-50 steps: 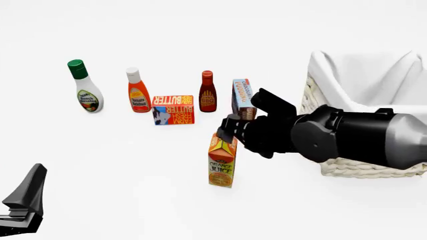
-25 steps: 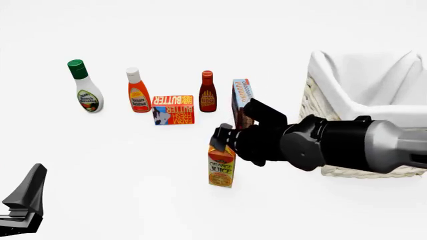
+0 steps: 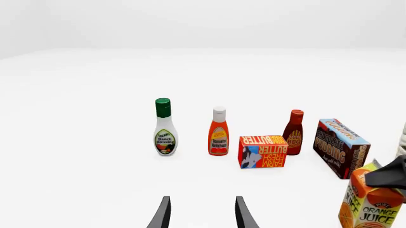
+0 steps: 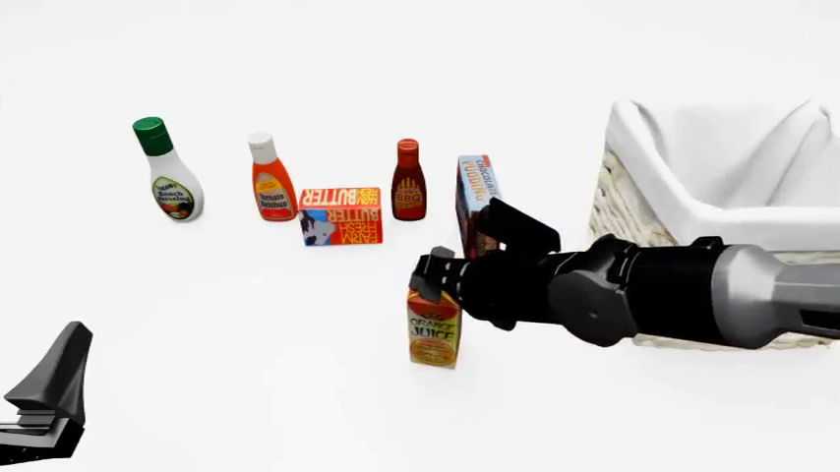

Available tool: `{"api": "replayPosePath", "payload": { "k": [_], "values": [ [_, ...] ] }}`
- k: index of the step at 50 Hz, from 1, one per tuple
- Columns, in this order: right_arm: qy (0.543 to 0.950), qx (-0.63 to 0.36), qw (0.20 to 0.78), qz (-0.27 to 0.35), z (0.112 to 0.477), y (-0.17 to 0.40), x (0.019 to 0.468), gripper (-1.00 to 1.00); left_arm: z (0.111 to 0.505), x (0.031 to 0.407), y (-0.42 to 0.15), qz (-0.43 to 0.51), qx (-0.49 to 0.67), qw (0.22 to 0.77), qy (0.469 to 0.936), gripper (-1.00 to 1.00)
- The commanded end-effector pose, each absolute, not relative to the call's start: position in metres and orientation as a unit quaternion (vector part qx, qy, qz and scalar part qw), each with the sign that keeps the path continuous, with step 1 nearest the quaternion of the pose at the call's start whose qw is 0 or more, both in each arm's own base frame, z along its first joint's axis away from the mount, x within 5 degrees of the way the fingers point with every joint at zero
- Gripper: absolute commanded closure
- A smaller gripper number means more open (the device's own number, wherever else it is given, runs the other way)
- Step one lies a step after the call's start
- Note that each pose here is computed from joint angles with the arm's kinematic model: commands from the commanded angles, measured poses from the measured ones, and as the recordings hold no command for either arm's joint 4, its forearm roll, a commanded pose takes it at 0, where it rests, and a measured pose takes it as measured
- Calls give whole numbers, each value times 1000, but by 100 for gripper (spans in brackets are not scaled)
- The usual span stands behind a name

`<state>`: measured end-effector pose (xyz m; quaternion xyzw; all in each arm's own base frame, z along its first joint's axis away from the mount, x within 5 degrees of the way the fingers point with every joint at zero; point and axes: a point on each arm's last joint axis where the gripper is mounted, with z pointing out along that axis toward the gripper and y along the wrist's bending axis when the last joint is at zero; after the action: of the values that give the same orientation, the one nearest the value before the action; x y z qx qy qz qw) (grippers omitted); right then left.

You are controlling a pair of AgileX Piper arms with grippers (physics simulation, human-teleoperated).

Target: Pick the orange juice and place it in the basket.

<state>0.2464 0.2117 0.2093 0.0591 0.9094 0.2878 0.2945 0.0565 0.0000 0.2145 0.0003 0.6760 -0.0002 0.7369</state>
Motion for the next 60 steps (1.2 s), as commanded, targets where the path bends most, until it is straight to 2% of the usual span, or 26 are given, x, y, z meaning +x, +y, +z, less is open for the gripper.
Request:
{"api": "replayPosePath", "payload": {
  "k": [1,36,53,60],
  "values": [
    [916,51,278,286,196,221,241,100,214,56,0,0,0,737,676,-100],
    [876,36,358,320,262,190,231,100,214,57,0,0,0,737,676,-100],
    [857,44,384,341,282,175,218,100,214,56,0,0,0,737,676,-100],
    [848,23,397,350,304,175,209,100,215,56,0,0,0,737,676,-100]
  ]
}}
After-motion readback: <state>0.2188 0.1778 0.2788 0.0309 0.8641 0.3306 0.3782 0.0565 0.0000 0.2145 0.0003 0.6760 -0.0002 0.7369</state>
